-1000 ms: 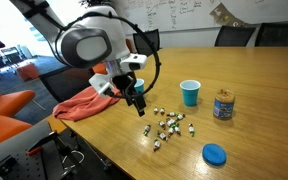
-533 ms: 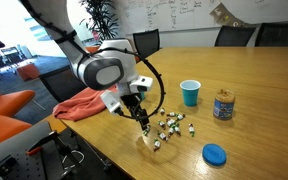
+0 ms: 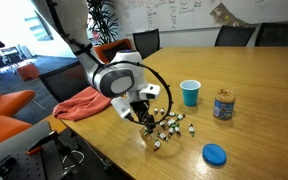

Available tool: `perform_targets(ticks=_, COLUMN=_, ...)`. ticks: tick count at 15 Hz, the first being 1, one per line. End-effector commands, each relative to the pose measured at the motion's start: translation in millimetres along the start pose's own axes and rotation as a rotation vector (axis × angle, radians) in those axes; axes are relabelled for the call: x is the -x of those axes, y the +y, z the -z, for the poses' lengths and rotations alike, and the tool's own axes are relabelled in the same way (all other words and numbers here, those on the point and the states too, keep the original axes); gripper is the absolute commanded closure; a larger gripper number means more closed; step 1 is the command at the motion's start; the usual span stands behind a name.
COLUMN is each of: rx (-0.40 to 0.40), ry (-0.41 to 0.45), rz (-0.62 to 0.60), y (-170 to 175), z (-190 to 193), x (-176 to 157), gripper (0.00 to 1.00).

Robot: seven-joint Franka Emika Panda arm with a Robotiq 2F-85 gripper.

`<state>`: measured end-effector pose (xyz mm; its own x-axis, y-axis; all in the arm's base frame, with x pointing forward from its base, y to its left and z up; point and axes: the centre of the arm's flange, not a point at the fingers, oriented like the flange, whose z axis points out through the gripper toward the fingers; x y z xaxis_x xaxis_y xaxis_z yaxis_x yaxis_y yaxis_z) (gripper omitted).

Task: Put one candy in each cup

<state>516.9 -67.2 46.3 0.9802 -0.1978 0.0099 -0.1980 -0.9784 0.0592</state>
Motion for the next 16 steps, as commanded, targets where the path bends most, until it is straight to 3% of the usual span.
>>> perform_targets(ticks=1, rx=0.006, ry=0.002, rz=-0.015, y=-3, z=-10, x=-11, gripper=0.32)
perform_targets(ticks=10, rx=0.004, ry=0.024, rz=-0.014, y=-8, z=-2, x=-18, gripper=1.0)
perform_targets(ticks=13, rx=-0.021, ry=0.048, rz=0.004, y=-19, z=20, x=-16, gripper=0.97)
perform_targets(ticks=16, rx=-0.081, ry=0.119, rz=0.056, y=-49, z=73, x=-10, gripper=0.97)
